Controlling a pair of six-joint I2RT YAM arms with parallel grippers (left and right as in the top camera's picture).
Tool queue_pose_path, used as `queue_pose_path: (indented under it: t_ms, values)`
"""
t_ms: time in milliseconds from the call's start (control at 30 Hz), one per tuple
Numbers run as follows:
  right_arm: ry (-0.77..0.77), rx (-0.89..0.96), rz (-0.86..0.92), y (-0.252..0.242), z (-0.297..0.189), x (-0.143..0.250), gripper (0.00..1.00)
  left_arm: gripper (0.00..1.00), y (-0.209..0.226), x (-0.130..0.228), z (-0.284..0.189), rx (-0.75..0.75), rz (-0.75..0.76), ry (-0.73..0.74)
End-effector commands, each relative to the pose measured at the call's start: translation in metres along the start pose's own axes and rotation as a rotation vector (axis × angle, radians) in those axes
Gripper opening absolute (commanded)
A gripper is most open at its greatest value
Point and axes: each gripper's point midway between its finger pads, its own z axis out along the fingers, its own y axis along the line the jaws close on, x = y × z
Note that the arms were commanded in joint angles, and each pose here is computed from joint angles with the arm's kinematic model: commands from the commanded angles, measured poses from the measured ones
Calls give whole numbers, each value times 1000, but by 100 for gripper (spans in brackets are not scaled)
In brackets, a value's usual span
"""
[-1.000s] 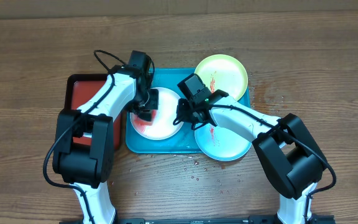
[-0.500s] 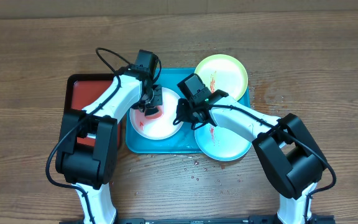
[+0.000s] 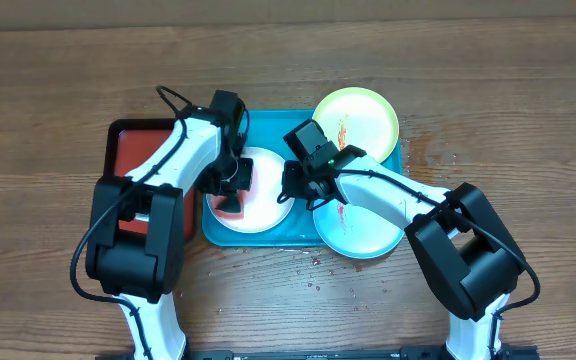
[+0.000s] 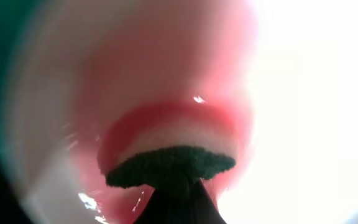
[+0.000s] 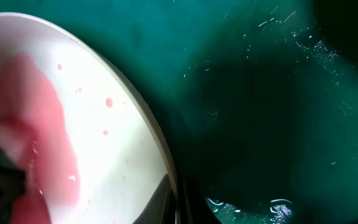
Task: Clean dirty plates on tray and stack at the side
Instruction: 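Scrub the white plate with the sponge while the right gripper holds its rim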
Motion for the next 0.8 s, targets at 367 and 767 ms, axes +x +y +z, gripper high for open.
queue_pose_path:
  t_ms: [367,767]
  values:
    - [-28,6,19,-1,2,-10,4,4,30,-72,-7,-187,-224,-336]
    - [-40,6,18,-1,2,-13,4,4,-2,-1,9,-20,-11,-9]
